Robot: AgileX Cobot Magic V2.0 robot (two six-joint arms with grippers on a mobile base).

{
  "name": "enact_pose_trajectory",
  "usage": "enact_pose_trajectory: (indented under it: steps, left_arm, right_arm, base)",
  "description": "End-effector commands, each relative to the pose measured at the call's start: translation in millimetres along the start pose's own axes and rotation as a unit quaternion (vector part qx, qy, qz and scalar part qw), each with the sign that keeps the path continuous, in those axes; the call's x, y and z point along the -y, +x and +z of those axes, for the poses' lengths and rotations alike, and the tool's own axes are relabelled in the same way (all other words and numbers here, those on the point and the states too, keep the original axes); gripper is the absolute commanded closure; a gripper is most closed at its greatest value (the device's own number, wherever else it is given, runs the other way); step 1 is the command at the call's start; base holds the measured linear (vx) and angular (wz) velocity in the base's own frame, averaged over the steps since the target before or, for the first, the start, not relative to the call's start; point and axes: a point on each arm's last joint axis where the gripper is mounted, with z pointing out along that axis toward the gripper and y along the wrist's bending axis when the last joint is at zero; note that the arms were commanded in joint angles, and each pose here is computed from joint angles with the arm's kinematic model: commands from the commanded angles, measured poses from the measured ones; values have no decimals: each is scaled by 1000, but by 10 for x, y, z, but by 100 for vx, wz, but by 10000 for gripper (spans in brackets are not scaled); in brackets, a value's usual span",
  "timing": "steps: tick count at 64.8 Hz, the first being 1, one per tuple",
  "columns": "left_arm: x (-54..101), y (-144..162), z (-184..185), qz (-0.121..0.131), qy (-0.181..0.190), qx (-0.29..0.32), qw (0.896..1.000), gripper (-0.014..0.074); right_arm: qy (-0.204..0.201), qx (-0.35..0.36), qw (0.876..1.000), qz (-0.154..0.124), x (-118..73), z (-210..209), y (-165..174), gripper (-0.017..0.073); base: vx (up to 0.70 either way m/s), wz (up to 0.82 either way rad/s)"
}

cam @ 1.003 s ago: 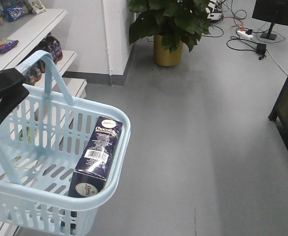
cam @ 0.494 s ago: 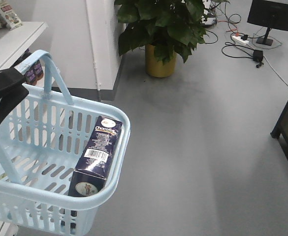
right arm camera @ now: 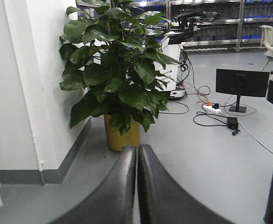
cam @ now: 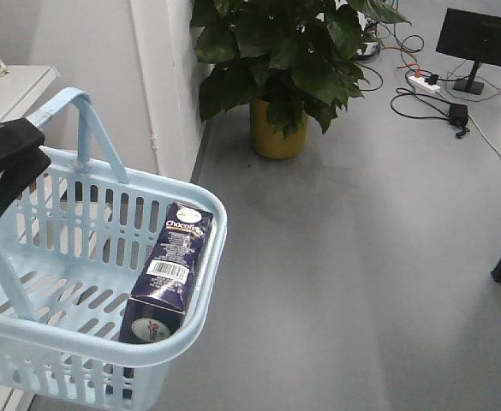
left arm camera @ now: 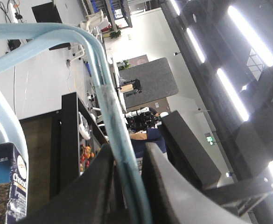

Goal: Left arm holds basket, right arm returns cookies
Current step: 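Hold the basket and turn the base toward the snack shelf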

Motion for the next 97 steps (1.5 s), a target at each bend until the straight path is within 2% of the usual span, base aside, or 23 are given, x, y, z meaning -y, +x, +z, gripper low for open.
enact_pose_trajectory:
  steps: [1,61,97]
  left_arm:
    - [151,8,-27,-22,33,-7,999,601]
    - [150,4,-27,-22,33,-5,999,600]
    - [135,-21,-19,-23,26,8,999,600]
  right_arm:
    - [2,43,999,-4,1,-12,-74,567]
    - [2,43,999,-4,1,-12,-74,567]
    - [2,43,999,-4,1,-12,-74,567]
  base:
    - [48,4]
    - [44,0]
    - [17,31]
